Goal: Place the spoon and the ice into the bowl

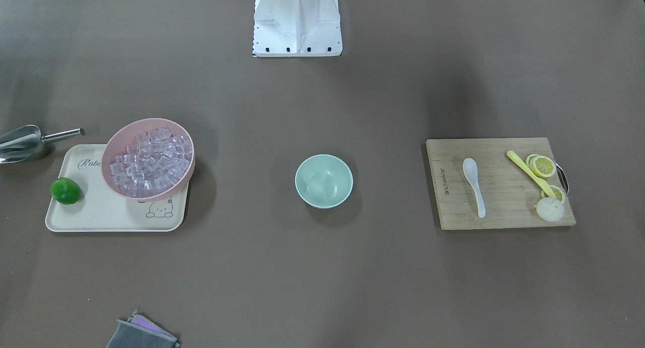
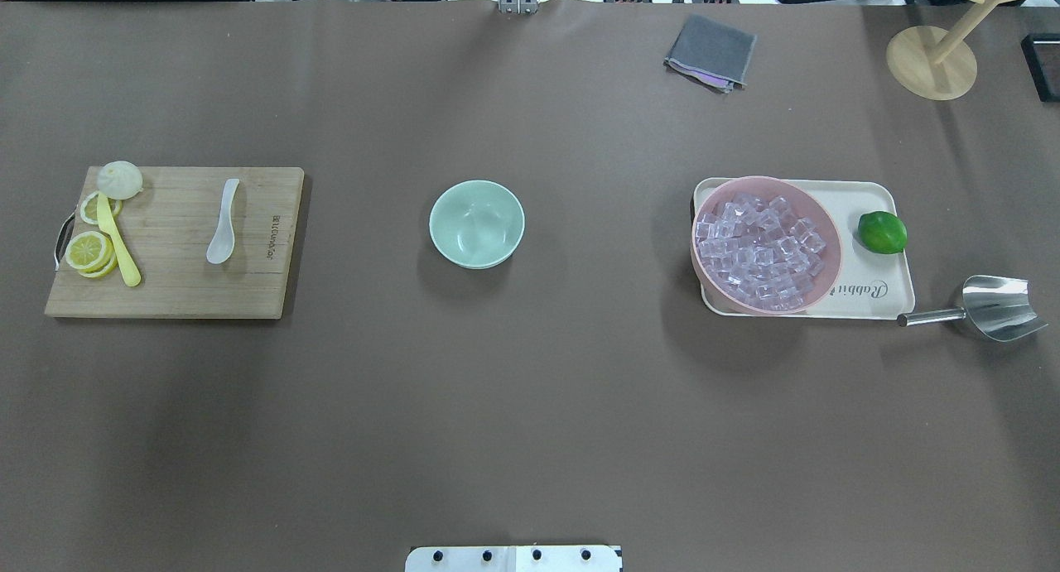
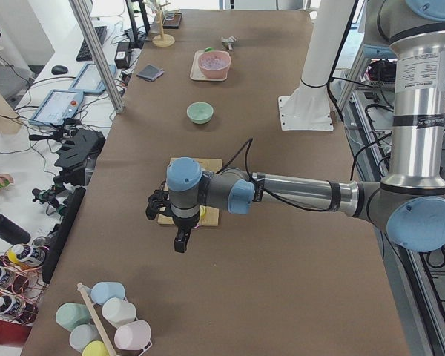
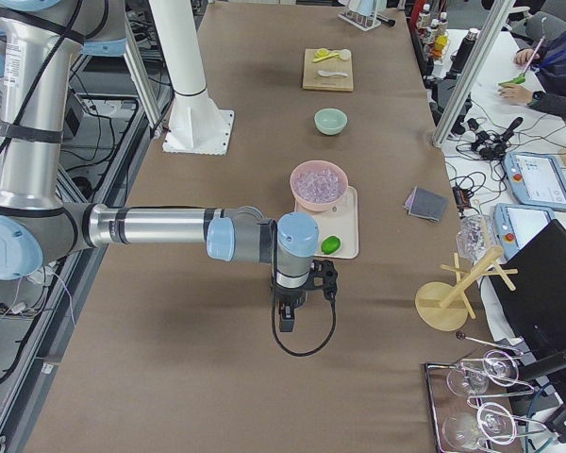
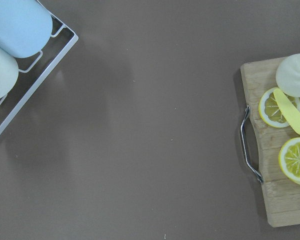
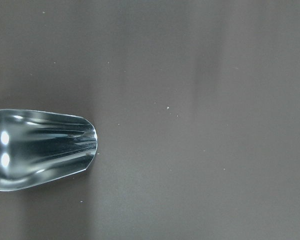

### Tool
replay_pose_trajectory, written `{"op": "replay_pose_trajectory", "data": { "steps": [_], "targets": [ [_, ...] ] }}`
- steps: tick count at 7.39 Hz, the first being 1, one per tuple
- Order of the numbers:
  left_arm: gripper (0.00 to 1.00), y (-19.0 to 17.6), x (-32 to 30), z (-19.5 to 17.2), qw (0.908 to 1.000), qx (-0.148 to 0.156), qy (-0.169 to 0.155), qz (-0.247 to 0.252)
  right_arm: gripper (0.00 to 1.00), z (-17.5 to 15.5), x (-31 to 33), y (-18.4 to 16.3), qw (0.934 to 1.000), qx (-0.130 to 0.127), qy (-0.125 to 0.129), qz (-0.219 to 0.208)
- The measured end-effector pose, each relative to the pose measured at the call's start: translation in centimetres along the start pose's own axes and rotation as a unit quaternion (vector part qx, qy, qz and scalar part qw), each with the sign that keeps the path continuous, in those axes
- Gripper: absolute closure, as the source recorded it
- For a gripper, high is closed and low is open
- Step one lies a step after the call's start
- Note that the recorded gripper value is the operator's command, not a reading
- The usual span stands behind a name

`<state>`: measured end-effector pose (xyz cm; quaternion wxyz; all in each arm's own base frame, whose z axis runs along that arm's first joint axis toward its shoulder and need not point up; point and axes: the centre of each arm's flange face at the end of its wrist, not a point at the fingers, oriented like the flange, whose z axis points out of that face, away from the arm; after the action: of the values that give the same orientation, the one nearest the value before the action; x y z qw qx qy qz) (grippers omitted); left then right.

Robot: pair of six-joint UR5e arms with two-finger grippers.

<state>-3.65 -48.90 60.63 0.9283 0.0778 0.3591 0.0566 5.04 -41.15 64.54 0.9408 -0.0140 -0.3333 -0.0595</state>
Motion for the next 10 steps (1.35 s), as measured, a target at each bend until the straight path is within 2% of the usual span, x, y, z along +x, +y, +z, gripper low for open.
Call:
{"op": "replay_pose_trajectory", "data": {
  "steps": [4, 5, 6, 7, 8, 9, 10],
  "targets": [
    [0.01, -0.1, 0.9, -0.8, 0.9999, 0.009, 0.008, 0.008, 0.0, -1.1, -0.9, -0.1, 0.9999, 0.012, -0.003, -0.01],
    [0.01, -0.3, 1.7, -1.5, 0.9996, 0.016, 0.018, 0.015, 0.0, -1.7, -1.5, -0.3, 0.9994, 0.026, -0.004, -0.021],
    [0.01, -0.6, 2.7, -2.5, 0.9991, 0.026, 0.023, 0.025, 0.0, -2.5, -2.1, -0.7, 0.9975, 0.055, -0.002, -0.044],
    [0.01, -1.1, 3.6, -3.5, 0.998, 0.042, 0.025, 0.04, 0.0, -3.5, -2.9, -1.3, 0.9922, 0.097, 0.002, -0.078],
    [0.01, -1.7, 4.3, -4.3, 0.9953, 0.069, 0.025, 0.064, 0.0, -4.5, -3.7, -1.8, 0.9831, 0.143, 0.006, -0.114],
    [0.01, -2.1, 4.6, -4.7, 0.9905, 0.1, 0.021, 0.092, 0.0, -5.3, -4.3, -2.2, 0.9748, 0.174, 0.009, -0.139],
    [0.01, -2.4, 4.3, -4.8, 0.9843, 0.133, 0.007, 0.116, 0.0, -5.9, -4.7, -2.5, 0.9695, 0.19, 0.011, -0.154]
  ]
}}
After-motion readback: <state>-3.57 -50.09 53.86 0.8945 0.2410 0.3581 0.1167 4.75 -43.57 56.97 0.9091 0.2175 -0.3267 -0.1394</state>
